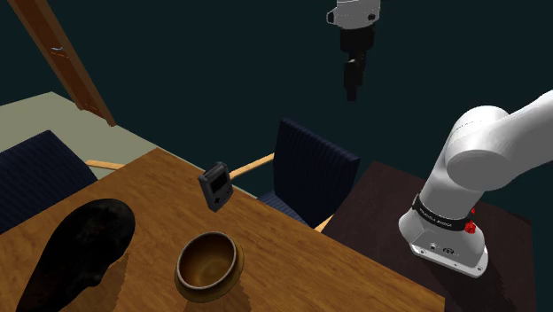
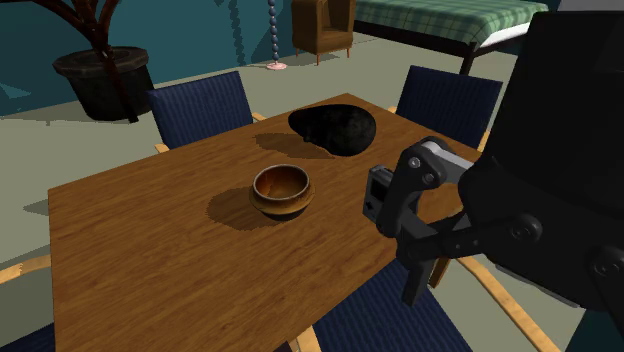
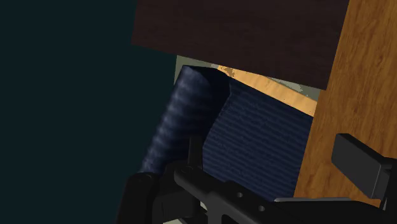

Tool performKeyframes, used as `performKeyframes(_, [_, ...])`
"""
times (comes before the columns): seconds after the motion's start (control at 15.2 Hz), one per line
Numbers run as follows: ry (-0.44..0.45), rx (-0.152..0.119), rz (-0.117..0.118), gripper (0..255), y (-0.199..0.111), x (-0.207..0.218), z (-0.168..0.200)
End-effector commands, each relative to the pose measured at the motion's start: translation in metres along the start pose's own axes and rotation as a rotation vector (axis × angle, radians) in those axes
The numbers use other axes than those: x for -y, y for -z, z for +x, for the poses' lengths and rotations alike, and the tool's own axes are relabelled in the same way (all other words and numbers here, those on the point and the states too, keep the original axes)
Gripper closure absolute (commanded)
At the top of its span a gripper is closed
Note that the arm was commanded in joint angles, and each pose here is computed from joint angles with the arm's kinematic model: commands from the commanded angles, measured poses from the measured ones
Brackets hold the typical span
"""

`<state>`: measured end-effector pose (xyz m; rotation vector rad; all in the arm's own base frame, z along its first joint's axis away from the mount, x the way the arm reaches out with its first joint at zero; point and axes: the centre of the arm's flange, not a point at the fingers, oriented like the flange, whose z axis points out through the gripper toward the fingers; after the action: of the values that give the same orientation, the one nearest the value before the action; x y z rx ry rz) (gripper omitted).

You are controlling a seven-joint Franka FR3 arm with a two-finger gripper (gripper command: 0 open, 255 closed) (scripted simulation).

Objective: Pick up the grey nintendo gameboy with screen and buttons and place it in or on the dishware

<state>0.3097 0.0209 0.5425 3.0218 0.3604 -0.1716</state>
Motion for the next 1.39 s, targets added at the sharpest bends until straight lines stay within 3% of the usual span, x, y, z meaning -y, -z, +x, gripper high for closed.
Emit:
performKeyframes(0.0, [0.0, 0.0, 0.0, 0, 0.0, 0.0, 0.0])
performKeyframes(0.66, [0.251, -0.04, 0.007, 0, -0.042, 0.027, 0.116])
performKeyframes(1.32, [0.502, -0.079, 0.015, 0, -0.079, 0.083, 0.222])
